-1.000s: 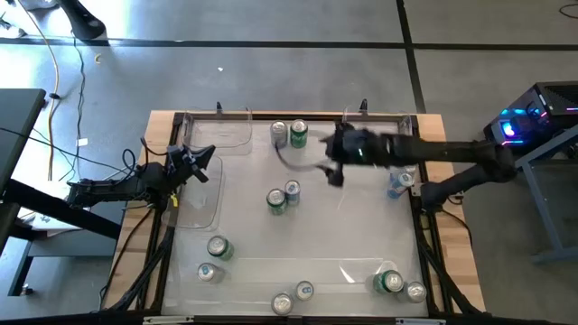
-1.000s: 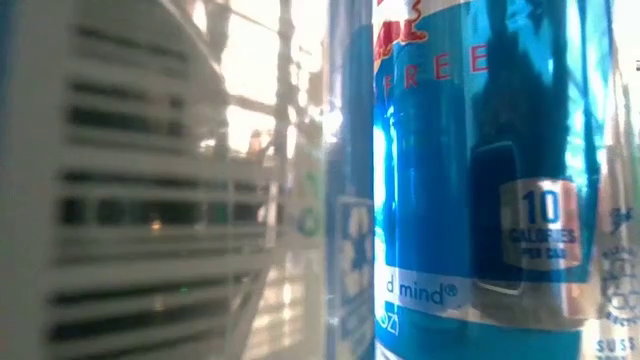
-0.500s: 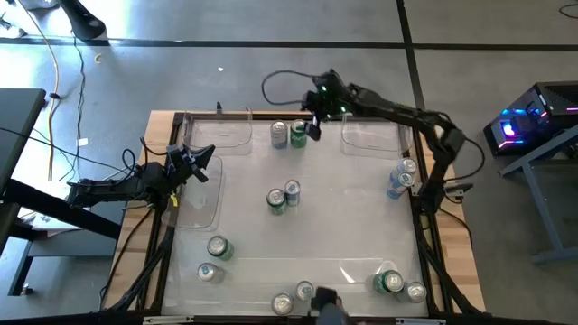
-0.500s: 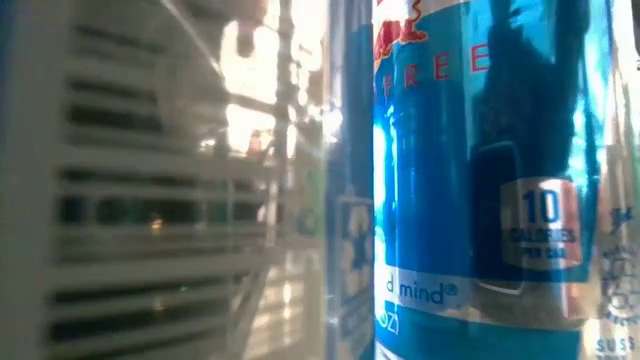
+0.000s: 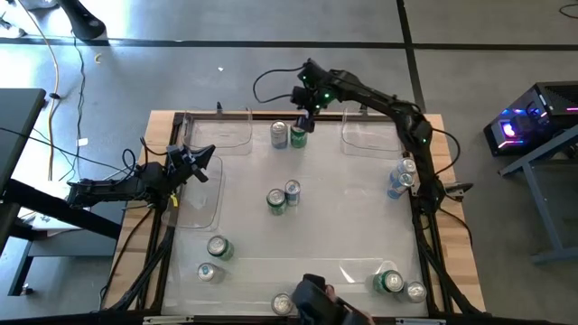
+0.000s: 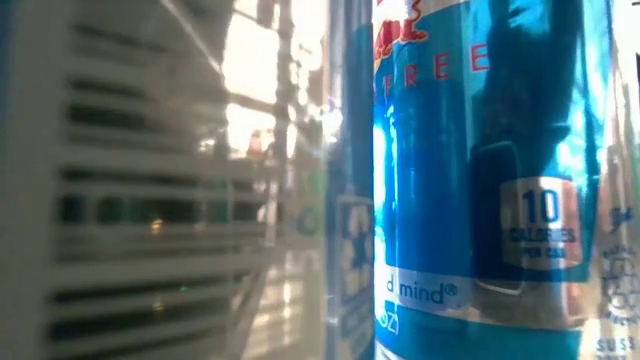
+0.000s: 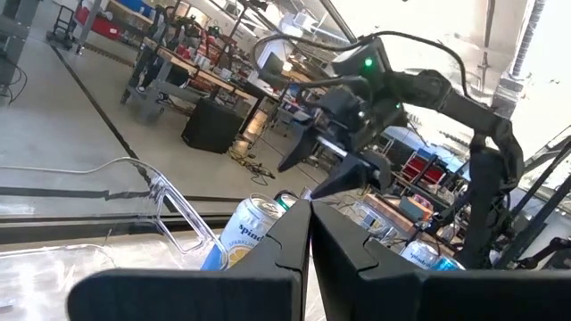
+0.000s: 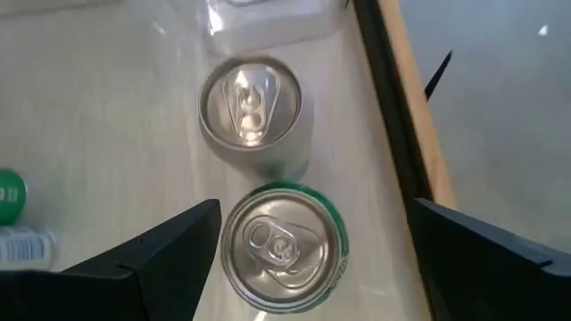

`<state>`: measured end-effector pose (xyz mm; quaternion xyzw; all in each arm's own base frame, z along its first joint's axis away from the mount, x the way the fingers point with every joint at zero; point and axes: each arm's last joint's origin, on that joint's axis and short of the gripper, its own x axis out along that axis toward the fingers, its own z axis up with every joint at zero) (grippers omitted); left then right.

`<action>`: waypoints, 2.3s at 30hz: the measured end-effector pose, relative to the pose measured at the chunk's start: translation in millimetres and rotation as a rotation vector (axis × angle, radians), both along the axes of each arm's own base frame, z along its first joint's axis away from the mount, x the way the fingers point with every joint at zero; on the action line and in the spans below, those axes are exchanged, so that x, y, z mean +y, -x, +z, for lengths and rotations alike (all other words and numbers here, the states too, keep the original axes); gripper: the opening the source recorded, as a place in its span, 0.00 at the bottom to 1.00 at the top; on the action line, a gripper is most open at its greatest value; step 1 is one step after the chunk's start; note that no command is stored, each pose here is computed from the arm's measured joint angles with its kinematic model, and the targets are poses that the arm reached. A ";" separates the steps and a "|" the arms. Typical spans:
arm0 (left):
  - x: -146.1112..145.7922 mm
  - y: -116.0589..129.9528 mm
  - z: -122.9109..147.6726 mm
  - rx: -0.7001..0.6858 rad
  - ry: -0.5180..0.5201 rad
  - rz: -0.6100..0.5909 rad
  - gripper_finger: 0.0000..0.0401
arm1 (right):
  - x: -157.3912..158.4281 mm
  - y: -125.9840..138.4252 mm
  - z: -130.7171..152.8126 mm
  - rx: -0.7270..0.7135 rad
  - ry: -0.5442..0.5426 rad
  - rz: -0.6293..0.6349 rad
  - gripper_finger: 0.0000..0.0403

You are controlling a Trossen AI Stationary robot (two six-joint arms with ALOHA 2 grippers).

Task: Sort soda cans
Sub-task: Put the top center green soda can into the top right transparent bin

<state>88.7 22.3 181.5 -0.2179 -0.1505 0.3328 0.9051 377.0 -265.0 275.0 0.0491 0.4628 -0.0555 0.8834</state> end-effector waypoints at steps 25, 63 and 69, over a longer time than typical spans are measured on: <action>0.0 -0.1 -0.7 0.013 -0.006 0.000 0.02 | -3.0 -5.8 -28.0 0.090 -0.026 0.023 0.89; 0.0 -0.2 -1.3 0.019 -0.005 0.001 0.02 | 13.2 -13.0 -20.5 0.080 0.025 0.145 0.89; 0.0 -0.2 -1.4 0.020 -0.005 0.001 0.02 | 10.9 -14.9 -32.9 0.168 0.062 0.081 0.89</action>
